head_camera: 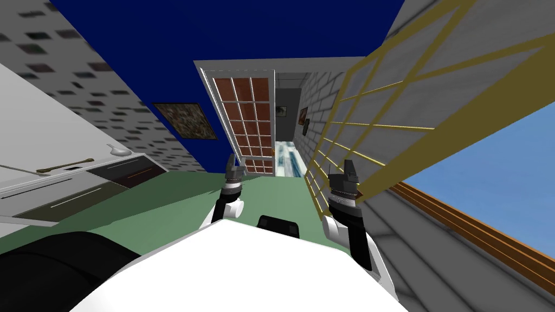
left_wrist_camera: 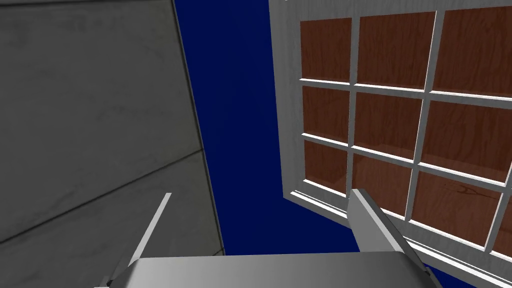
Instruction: Pull the door open
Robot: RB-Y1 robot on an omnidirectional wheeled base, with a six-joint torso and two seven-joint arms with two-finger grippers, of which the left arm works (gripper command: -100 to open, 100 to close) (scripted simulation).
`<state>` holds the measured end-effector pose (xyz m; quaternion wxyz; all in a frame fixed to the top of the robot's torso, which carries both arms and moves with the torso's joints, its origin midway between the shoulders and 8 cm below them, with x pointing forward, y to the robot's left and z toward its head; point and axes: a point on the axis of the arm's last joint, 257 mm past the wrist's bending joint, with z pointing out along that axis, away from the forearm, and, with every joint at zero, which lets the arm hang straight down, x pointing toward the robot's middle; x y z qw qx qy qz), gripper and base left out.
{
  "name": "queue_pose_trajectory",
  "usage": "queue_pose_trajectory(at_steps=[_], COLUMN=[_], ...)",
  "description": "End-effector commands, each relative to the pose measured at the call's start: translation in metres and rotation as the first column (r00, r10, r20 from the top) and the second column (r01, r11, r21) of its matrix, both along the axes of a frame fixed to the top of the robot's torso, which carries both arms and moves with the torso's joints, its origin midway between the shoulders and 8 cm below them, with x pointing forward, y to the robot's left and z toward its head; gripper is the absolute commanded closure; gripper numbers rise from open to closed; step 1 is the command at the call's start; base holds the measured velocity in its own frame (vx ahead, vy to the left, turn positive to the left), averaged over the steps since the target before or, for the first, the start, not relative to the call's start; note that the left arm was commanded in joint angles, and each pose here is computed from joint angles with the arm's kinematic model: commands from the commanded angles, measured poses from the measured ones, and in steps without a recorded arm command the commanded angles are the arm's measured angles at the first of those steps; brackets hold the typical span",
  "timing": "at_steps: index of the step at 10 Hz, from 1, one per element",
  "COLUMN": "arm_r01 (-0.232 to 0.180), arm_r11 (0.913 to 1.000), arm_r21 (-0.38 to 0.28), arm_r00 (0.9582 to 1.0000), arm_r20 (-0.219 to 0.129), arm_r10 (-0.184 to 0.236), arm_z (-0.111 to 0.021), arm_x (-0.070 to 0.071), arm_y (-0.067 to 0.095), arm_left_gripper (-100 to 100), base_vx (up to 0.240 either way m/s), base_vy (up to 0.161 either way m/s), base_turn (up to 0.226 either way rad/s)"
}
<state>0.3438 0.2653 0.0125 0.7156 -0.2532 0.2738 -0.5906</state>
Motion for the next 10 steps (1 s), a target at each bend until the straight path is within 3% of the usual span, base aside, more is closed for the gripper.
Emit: queue_pose_trajectory(at_steps=[1, 4, 10], arm_r01=[-0.023, -0.062, -0.122], arm_r11=[0.999, 0.9918, 0.9602], arm_r21=[0.039, 0.112, 0.251], arm_r00=[0.9996, 0.9964, 0.9832], arm_r20=[-0.018, -0.051, -0.101], arm_r10=[0.023, 0.068, 0.152], arm_z=[-0.01, -0.029, -0.066], arm_x=[0.004, 0.013, 0.027], arm_y=[0.0, 0.0, 0.003], arm_left_gripper=[-100, -100, -100], base_vx=[0.138, 0.13, 0.111], base_vy=[-0.042, -0.041, -0.04], base_turn=[0.034, 0.042, 0.041])
